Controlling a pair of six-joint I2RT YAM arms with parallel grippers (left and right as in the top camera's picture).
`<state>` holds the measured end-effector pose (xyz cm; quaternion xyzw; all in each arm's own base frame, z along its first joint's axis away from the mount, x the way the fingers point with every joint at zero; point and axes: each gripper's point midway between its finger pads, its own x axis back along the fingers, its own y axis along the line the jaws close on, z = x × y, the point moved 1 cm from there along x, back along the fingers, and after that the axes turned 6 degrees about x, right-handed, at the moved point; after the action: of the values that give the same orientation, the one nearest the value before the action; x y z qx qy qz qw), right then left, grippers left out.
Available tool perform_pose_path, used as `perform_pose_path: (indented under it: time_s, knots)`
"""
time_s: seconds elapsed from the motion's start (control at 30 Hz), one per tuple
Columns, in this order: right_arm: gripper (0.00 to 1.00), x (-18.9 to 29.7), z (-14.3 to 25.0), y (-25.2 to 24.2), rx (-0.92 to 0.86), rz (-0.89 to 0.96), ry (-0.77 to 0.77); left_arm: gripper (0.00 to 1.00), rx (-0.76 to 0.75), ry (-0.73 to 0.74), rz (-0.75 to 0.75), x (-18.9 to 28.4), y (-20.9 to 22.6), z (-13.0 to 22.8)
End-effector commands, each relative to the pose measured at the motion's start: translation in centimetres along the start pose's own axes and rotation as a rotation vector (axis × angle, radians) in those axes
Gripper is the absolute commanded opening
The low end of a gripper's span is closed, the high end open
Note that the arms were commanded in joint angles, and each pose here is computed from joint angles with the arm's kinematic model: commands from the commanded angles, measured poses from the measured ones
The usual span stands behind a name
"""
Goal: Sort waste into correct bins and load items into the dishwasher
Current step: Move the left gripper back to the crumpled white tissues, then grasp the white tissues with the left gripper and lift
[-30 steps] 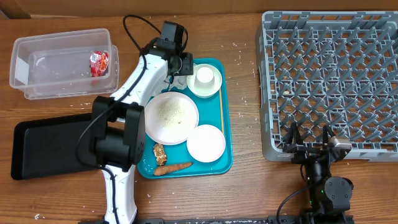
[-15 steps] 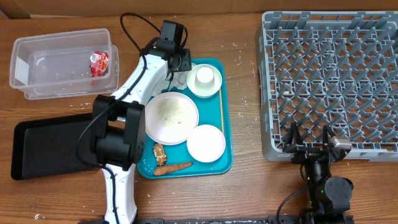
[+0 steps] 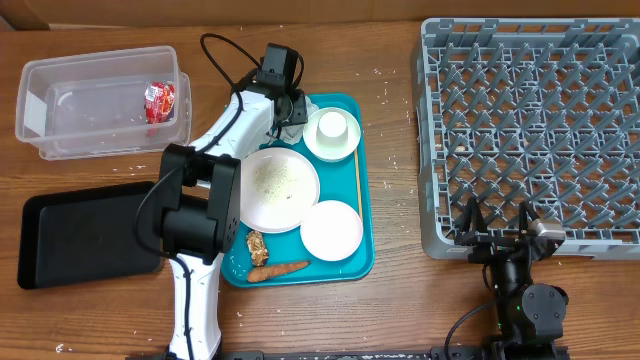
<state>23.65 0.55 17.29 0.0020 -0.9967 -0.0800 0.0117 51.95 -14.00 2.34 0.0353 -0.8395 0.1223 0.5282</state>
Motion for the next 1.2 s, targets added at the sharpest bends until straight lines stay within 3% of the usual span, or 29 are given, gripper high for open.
perform_pose_path:
  time_s: [0.0,0.17,0.3,0.47,0.93,1.17]
  knots:
    - [1.0,0.0,0.2,0.2,0.007,-0.011,-0.004,0.48,0.014,0.008,-0.011,-0.4,0.3,0.1]
    - [1.0,0.0,0.2,0.2,0.007,-0.011,-0.004,0.35,0.015,0.008,-0.013,-0.2,0.4,0.1]
    - [1.0,0.0,0.2,0.2,0.007,-0.011,-0.004,0.13,0.016,-0.005,-0.005,0.4,0.2,-0.4]
    - [1.0,0.0,0.2,0.2,0.007,-0.011,-0.004,0.04,0.018,-0.031,0.009,2.0,-0.2,-1.2]
    - [1.0,0.0,0.2,0.2,0.007,-0.011,-0.004,0.04,0.036,-0.2,0.085,10.8,-1.4,-5.7]
    - [1.0,0.0,0.2,0.2,0.007,-0.011,-0.004,0.04,0.092,-0.373,-0.038,16.0,1.9,-9.2]
